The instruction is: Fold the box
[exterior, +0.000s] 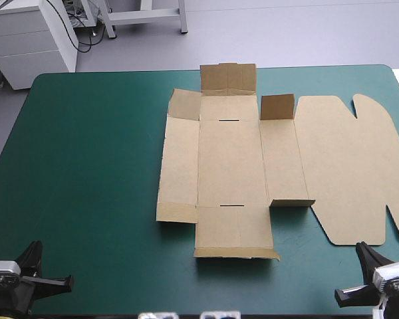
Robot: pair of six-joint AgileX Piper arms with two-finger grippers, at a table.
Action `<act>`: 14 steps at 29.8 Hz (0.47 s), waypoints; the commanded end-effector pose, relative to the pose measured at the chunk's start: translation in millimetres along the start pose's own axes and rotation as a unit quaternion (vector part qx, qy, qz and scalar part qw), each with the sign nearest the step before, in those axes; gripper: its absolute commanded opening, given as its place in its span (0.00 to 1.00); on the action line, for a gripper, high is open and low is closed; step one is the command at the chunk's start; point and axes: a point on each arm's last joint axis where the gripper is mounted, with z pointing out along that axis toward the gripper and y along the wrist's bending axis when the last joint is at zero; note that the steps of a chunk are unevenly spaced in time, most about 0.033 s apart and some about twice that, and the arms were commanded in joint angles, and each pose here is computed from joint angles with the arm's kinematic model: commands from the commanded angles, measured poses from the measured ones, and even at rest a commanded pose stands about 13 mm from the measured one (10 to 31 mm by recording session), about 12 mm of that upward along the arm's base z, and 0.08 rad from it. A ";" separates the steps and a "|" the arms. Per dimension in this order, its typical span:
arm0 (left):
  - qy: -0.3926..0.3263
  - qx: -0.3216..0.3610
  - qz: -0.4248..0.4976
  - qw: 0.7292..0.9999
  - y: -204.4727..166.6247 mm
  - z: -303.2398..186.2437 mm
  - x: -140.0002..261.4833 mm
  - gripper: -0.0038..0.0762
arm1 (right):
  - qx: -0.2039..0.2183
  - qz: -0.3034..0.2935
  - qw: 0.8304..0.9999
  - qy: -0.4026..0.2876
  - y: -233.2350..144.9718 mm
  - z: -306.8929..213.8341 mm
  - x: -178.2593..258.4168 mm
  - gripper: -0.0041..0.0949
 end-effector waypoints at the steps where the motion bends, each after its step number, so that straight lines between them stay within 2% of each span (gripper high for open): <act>1: -0.053 0.001 -0.004 0.999 1.0 -5.6 -12.1 0.04 | 0.012 -0.002 0.998 -0.059 -1.3 -8.4 -11.5 0.03; 14: -0.054 -0.002 -0.009 0.999 1.5 -5.6 -12.3 0.04 | 0.012 -0.002 0.998 -0.059 -1.3 -8.4 -11.5 0.03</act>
